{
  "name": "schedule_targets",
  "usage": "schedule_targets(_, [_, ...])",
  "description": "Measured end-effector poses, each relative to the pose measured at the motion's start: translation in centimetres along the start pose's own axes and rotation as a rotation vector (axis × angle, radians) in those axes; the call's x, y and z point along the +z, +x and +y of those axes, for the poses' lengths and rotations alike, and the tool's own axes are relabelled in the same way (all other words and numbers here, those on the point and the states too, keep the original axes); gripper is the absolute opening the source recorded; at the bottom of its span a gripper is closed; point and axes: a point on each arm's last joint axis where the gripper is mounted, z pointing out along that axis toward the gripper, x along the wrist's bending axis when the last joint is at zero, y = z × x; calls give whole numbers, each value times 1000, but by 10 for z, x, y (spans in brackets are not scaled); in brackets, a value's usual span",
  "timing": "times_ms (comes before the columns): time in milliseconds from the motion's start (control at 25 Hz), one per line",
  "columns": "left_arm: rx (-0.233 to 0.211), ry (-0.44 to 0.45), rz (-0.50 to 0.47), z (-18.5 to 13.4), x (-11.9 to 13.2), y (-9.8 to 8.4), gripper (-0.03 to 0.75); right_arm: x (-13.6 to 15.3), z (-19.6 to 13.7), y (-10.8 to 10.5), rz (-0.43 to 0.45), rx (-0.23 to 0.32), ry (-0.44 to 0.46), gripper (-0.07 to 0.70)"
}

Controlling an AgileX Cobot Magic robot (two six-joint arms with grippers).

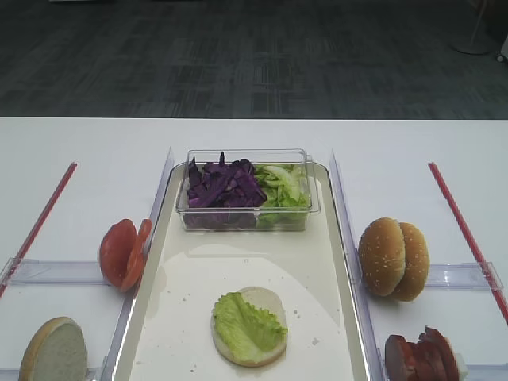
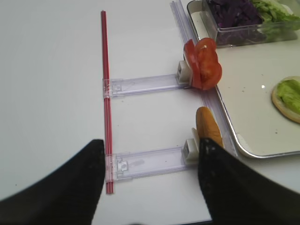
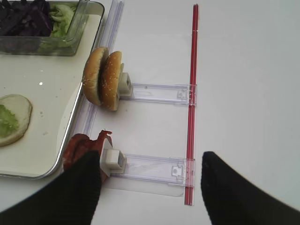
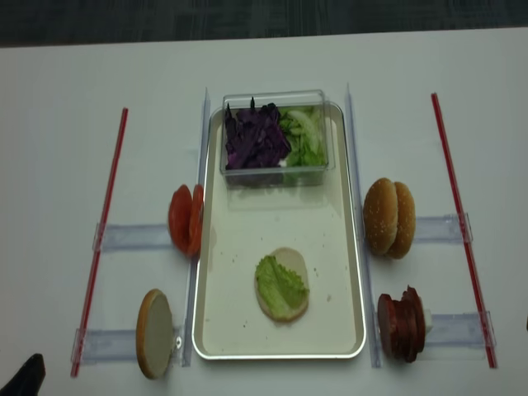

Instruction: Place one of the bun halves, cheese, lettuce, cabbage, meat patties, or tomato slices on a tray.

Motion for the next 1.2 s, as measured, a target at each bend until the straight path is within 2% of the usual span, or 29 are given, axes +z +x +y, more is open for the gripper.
schedule_targets(360, [0,0,0,0,0,0,415,-1,-1,0,0,-2,-12,485])
schedule_targets(720, [0,0,0,0,0,0,414,-17,-13,2,0,-15,-145,484])
schedule_targets(1200, [0,0,0,0,0,0,415,-17,-14,3,0,-13,-143,484])
